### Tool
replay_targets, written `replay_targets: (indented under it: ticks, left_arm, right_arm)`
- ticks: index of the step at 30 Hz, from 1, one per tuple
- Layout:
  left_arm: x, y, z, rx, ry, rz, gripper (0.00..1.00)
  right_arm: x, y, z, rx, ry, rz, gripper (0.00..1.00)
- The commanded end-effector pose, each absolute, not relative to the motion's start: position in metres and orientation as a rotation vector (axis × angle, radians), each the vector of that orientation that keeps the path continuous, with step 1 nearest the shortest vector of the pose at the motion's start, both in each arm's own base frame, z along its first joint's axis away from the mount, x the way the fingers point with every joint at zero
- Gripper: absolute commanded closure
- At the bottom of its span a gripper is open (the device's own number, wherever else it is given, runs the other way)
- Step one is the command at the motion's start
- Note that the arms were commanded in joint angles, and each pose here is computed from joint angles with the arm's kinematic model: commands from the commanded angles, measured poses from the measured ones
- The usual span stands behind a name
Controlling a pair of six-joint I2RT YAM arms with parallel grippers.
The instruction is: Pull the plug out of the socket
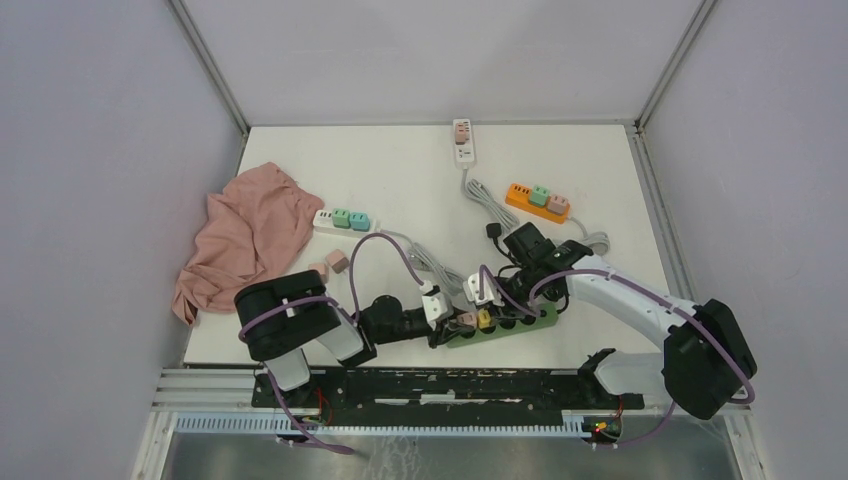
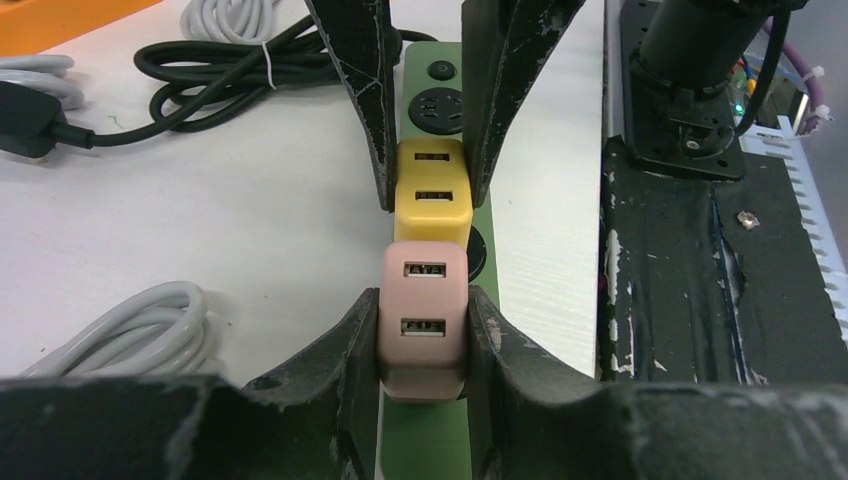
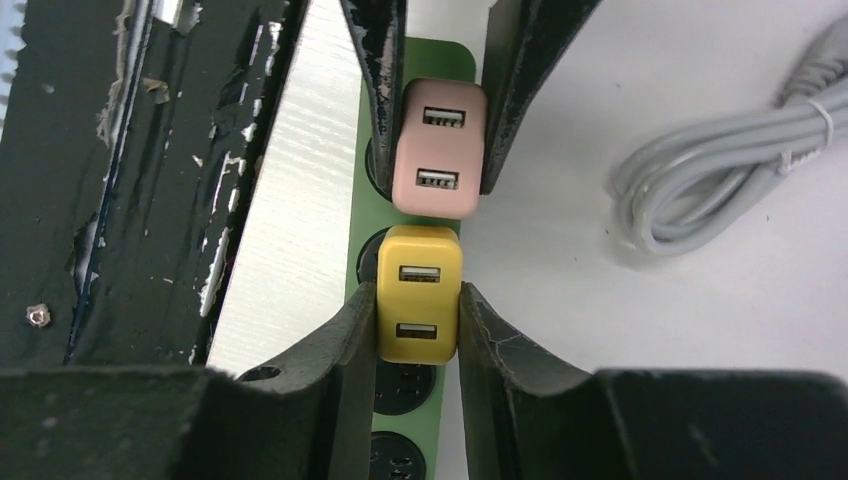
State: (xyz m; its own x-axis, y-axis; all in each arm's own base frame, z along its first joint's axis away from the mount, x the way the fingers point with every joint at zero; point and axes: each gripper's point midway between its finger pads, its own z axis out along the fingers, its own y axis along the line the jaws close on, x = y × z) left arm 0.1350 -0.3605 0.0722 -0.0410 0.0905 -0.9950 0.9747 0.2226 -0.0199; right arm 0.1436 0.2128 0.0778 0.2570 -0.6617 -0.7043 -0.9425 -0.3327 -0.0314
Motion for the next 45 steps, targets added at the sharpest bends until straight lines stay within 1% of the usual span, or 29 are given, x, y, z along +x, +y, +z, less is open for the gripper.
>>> replay_targets:
  ticks: [1,4,7,12,16,18,23,27,30,35,37,40,45]
  left_arm:
    - [0.143,-0.350,0.051,1.120,1.453,-0.941,0.97]
    - [0.143,-0.350,0.049,1.122,1.458,-0.938,0.97]
    - [0.144,-0.348,0.049,1.118,1.463,-0.933,0.97]
    - [0.143,-0.345,0.050,1.115,1.462,-0.927,0.97]
    - [0.144,-0.347,0.049,1.112,1.465,-0.934,0.97]
    - [0.144,-0.349,0.050,1.108,1.464,-0.939,0.97]
    - [0.144,-0.350,0.049,1.108,1.469,-0.947,0.97]
    - [0.143,-0.349,0.047,1.110,1.474,-0.947,0.97]
    - [0.143,-0.349,0.046,1.111,1.477,-0.945,0.97]
    - [0.143,-0.347,0.047,1.106,1.477,-0.942,0.97]
    - [0.143,-0.346,0.047,1.104,1.478,-0.939,0.97]
    - [0.143,-0.346,0.046,1.104,1.479,-0.938,0.97]
    - [0.144,-0.348,0.047,1.101,1.476,-0.945,0.97]
  right_arm:
    - [0.166,0.228,0.103,-1.901,1.535,0.748,1.00]
    - [0.182,0.221,0.101,-1.879,1.582,0.643,1.00]
    - [0.173,0.205,0.098,-2.004,1.531,0.641,1.00]
    - [0.128,0.187,0.096,-2.192,1.369,0.858,1.00]
    - [0.109,0.193,0.099,-2.201,1.283,0.996,1.00]
    - [0.111,0.200,0.098,-2.179,1.297,1.001,1.00]
    - [0.140,0.222,0.106,-2.013,1.429,0.907,1.00]
    - [0.164,0.218,0.110,-1.925,1.532,0.782,1.00]
    - [0.171,0.208,0.109,-1.912,1.561,0.748,1.00]
    - [0.163,0.189,0.105,-2.017,1.554,0.742,1.00]
    - [0.147,0.186,0.104,-2.098,1.468,0.814,1.00]
    - [0.123,0.189,0.106,-2.133,1.372,0.961,1.00]
    - [0.119,0.202,0.109,-2.094,1.354,1.030,1.00]
